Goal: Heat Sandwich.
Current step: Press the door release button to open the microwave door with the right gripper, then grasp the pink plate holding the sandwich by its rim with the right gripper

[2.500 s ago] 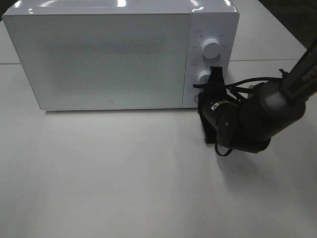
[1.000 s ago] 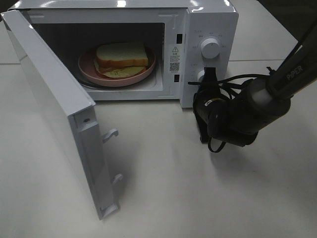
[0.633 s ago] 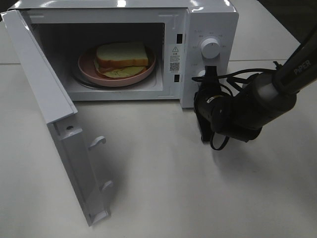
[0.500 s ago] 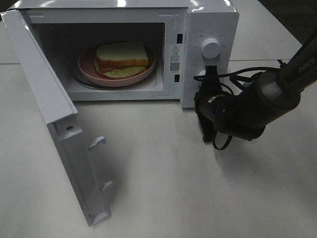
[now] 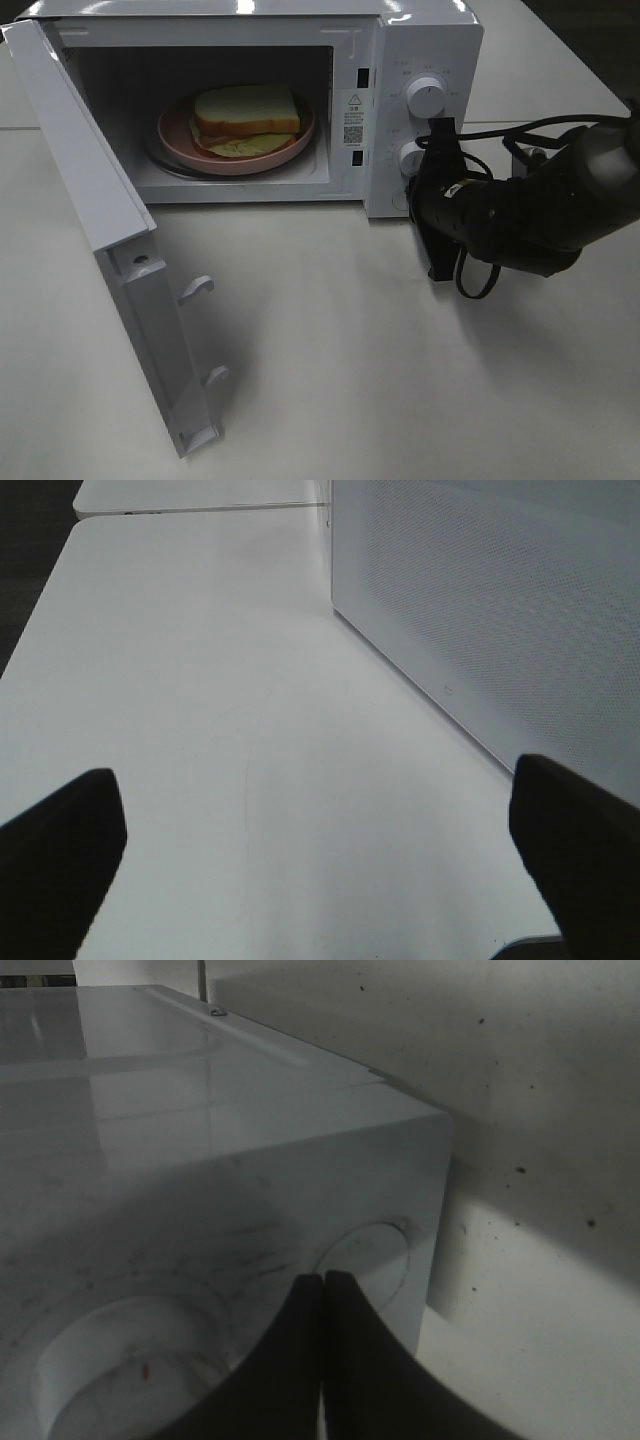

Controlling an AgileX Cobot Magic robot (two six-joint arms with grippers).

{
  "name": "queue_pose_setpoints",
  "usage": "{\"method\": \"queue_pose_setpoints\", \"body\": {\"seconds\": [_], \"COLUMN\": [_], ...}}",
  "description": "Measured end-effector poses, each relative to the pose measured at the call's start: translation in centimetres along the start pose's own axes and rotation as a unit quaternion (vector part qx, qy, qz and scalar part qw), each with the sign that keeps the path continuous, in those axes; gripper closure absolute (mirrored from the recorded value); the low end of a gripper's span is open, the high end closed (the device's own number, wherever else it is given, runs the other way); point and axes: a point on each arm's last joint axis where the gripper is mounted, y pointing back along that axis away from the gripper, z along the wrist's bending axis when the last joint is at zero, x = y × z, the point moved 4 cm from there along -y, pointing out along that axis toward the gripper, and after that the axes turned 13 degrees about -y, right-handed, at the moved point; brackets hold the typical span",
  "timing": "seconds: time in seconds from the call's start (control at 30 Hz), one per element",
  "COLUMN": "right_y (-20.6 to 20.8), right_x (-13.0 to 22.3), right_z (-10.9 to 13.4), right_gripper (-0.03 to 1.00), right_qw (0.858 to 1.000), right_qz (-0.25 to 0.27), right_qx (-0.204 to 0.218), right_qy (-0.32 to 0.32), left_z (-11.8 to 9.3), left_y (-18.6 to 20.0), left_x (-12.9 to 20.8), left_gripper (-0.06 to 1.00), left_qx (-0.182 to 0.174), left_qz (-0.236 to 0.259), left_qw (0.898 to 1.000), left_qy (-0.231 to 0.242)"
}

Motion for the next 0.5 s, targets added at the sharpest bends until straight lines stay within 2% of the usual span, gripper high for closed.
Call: {"method": "queue_pose_setpoints", "body": {"seconds": [0.37,0.5], "right_y": [3.3,5.0], "right_x": [0.0,0.6], "right_z": [-1.0,-0.8], "right_gripper": [0.94,0.93], "right_qw": [0.995,0.983], "right_qz": [0.028,0.060], "right_qx": [0.078,0.114], "right_qy": [0.059,0.132], "left_z": [0.0,0.0], "left_y": [0.0,0.0], "left_x": [0.0,0.0], "left_gripper": [-0.05,-0.05], "left_qx": [0.000,0.000], "left_qz": [0.000,0.000], "left_qw": [1.000,1.000], "left_qy": [0.000,0.000]}}
